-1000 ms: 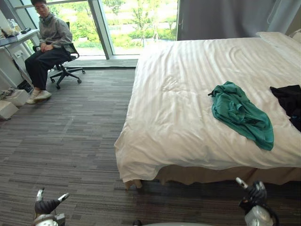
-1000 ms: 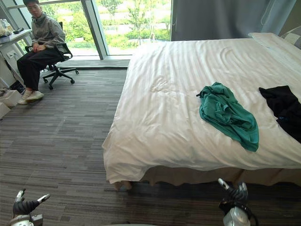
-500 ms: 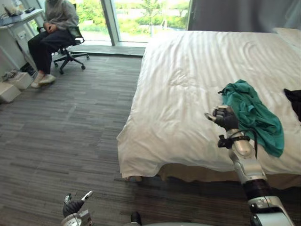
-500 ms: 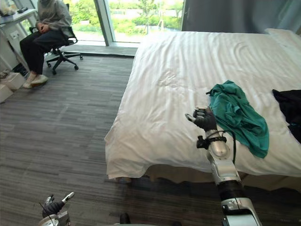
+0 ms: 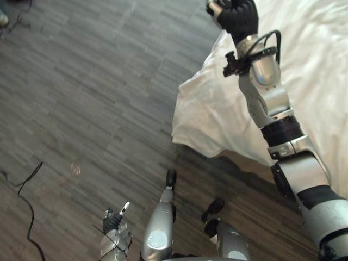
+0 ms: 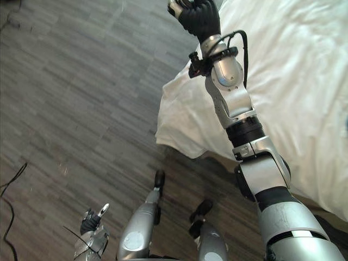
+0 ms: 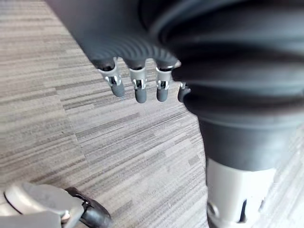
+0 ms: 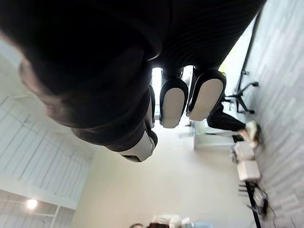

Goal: Tidy the bed and pick cloth on bed and put in laundry

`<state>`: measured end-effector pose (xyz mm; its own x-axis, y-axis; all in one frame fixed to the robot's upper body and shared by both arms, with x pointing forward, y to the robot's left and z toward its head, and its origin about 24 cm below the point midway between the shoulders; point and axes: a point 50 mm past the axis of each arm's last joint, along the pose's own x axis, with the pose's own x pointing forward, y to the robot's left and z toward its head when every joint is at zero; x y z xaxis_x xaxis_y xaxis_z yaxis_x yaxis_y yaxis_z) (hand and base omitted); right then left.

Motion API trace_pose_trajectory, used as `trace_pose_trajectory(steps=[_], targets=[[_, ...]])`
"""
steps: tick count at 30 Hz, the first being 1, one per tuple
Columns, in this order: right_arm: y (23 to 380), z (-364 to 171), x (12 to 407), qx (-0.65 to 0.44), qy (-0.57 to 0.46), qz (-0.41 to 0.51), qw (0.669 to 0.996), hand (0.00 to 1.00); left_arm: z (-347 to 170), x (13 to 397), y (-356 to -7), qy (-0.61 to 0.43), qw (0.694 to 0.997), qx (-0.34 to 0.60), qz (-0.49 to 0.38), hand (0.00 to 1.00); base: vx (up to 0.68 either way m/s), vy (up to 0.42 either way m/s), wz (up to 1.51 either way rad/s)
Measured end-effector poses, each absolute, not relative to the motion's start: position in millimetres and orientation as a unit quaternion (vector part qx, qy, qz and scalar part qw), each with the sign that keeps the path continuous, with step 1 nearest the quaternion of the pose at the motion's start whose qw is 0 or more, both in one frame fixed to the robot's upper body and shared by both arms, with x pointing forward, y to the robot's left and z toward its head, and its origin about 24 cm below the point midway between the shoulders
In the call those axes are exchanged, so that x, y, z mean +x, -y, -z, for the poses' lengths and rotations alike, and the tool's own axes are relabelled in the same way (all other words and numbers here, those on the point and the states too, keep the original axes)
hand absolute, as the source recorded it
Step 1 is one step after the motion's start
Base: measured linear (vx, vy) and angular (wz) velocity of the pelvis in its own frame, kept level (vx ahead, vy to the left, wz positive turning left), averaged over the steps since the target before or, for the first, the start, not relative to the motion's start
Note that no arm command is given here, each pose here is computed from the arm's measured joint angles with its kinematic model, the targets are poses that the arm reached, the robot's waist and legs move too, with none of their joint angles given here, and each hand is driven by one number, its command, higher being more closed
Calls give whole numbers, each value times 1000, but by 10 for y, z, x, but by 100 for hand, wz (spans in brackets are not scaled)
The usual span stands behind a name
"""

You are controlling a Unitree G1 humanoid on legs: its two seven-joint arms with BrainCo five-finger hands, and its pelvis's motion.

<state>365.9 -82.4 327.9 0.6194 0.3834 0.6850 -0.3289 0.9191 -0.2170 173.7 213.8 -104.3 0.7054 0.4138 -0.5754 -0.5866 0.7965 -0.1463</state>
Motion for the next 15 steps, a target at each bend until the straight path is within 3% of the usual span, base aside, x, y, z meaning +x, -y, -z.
trace_pose_trajectory(steps=[3, 6, 12, 15], targets=[[955, -3138, 3817, -44, 346, -169, 922, 100, 942, 1961, -2006, -246, 927, -158, -237, 0, -60, -52, 35], [1322, -2925, 4018, -78, 283, -98, 951, 100, 785, 2209, -1885, -213, 942, -158, -203, 0, -63, -41, 12], [1230, -2603, 4089, -149, 235, -104, 955, 100, 523, 2446, -1691, -149, 953, -190, -181, 0, -29, -11, 5], [1243, -1989, 4122, -169, 136, -107, 970, 100, 539, 2432, -1678, -153, 952, -192, -181, 0, 8, 16, -5]])
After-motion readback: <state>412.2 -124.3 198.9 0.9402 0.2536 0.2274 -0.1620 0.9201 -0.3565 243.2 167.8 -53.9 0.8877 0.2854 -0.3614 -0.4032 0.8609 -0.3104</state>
